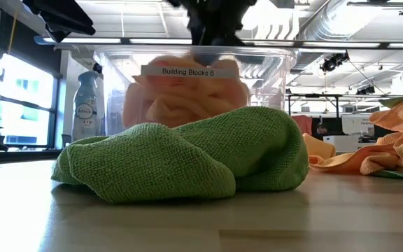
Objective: Sort microfiber towel by color & place in baskets
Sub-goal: Put the orange towel into the top transparent bin
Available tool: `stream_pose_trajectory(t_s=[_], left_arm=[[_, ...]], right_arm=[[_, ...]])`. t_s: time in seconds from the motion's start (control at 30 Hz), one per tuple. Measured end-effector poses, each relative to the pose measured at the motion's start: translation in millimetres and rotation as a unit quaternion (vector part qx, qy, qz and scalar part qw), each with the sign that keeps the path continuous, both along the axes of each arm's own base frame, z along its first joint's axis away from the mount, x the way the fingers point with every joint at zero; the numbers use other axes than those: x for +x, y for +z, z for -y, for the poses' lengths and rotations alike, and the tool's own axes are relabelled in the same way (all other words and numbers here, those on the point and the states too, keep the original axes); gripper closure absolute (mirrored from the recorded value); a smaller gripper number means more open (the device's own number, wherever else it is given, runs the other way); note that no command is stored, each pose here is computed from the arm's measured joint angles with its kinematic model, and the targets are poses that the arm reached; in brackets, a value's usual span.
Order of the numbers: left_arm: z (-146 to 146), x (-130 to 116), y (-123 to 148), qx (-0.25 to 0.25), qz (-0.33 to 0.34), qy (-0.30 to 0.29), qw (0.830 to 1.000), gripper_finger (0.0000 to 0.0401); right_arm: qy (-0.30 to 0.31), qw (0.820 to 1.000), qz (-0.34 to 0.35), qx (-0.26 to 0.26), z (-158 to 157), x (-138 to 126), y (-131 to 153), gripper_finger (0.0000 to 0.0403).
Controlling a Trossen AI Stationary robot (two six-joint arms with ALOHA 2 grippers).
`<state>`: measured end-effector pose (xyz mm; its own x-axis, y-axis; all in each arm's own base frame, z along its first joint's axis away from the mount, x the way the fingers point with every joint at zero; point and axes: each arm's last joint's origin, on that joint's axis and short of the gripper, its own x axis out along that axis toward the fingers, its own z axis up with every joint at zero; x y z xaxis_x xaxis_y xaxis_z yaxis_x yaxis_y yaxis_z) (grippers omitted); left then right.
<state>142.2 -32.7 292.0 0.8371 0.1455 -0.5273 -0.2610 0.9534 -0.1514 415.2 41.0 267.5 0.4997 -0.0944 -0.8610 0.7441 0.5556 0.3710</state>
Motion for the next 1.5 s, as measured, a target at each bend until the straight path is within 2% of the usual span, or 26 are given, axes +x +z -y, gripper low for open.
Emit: stream_pose_trajectory(t_s=[0.2, 0.47, 0.6, 0.77, 0.87, 1.07, 1.33, 1.5], left_arm=[[-0.2, 0.0, 0.0, 0.006, 0.0, 0.001, 1.0, 0.0326], [-0.2, 0.0, 0.0, 0.004, 0.0, 0.002, 1.0, 0.0326], [-0.2, 0.0, 0.0, 0.003, 0.0, 0.003, 1.0, 0.0326], [-0.2, -0.1, 0.0, -0.001, 0.001, 0.005, 1.0, 0.0326], [-0.2, 0.0, 0.0, -0.001, 0.001, 0.005, 1.0, 0.0326], [-0.2, -0.1, 0.0, -0.001, 0.001, 0.005, 1.0, 0.0326], [-0.2, 0.0, 0.0, -0.003, 0.001, 0.006, 1.0, 0.0326], [0.0, 0.0, 0.0, -0.006, 0.001, 0.006, 1.0, 0.0326]], right_arm=[[-0.018, 0.998, -0.043, 0.03, 4.7, 12.1, -33.0, 0.0403], [-0.025, 0.996, -0.077, 0.028, 6.9, 21.3, -63.2, 0.0399], [-0.022, 0.995, -0.089, 0.027, 6.6, 22.7, -71.1, 0.0378], [-0.015, 0.995, -0.089, 0.038, 6.0, 22.7, -70.2, 0.0333], [-0.002, 0.996, -0.081, 0.044, 5.5, 20.8, -62.5, 0.0306], [0.025, 0.998, -0.04, 0.033, 6.5, 9.6, -25.5, 0.0269], [0.054, 0.998, -0.007, 0.011, 9.1, -15.9, 22.2, 0.0256], [0.044, 0.999, -0.003, -0.01, 11.8, -37.2, 47.5, 0.0256]])
